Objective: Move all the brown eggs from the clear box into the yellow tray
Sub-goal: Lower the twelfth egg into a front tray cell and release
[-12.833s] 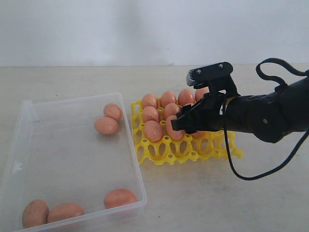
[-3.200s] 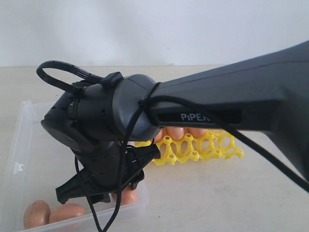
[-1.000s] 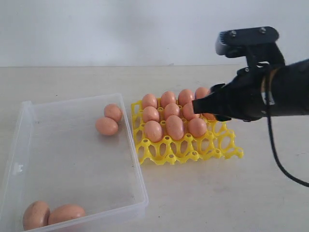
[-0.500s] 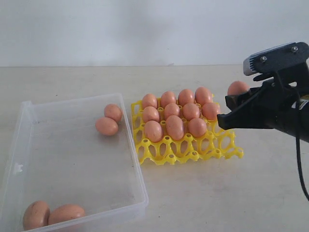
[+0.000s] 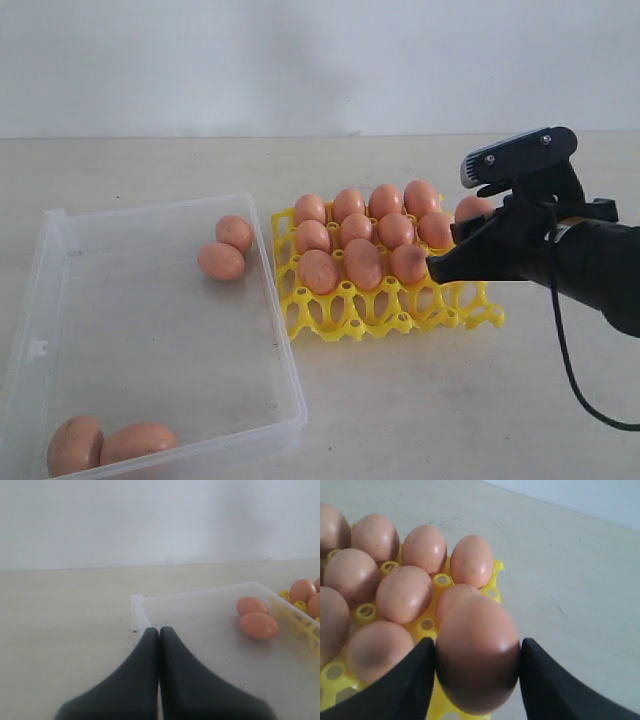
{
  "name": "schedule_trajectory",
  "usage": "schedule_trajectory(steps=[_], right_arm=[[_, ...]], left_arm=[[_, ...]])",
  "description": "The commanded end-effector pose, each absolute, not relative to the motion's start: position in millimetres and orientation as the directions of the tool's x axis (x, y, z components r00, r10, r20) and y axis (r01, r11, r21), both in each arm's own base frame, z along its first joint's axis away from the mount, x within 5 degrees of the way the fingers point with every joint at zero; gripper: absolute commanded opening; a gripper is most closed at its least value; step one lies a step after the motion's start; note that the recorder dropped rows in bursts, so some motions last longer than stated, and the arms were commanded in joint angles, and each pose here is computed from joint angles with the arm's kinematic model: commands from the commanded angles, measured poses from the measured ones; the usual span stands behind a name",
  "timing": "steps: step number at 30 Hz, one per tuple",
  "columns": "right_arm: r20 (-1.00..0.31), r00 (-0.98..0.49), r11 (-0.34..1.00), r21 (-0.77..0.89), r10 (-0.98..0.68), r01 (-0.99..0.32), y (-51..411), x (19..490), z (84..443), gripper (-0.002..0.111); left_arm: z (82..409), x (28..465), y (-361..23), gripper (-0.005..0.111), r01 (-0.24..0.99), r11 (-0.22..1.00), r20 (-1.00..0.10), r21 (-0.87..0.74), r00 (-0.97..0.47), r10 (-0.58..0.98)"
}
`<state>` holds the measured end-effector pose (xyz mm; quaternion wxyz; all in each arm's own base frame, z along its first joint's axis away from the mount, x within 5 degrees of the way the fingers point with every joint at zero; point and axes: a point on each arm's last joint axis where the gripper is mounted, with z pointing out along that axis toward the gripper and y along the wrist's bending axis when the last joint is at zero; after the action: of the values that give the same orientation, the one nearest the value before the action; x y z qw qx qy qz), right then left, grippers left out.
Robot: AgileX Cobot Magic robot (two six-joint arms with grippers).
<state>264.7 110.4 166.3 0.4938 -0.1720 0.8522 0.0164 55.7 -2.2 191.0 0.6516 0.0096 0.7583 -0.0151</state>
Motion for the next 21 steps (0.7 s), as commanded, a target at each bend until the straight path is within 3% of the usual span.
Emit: schedule_trajectory(steps=[1,21], right_arm=[[-0.85,-0.448,0.942,-0.151,-0.278,-0.298,112.8,274.7,162.1,0.003],[-0.828,-0.487,0.934,-0.114,-0.278,-0.34,131.1,271.1,151.1,0.003]], left_arm=[[192.2,55.5,-2.6,-0.004,0.039,0.999,-0.99,-0.015,-0.144,-0.01],[192.2,55.5,-2.6,-0.004,0.039,0.999,-0.99,-0.015,-0.144,-0.01]])
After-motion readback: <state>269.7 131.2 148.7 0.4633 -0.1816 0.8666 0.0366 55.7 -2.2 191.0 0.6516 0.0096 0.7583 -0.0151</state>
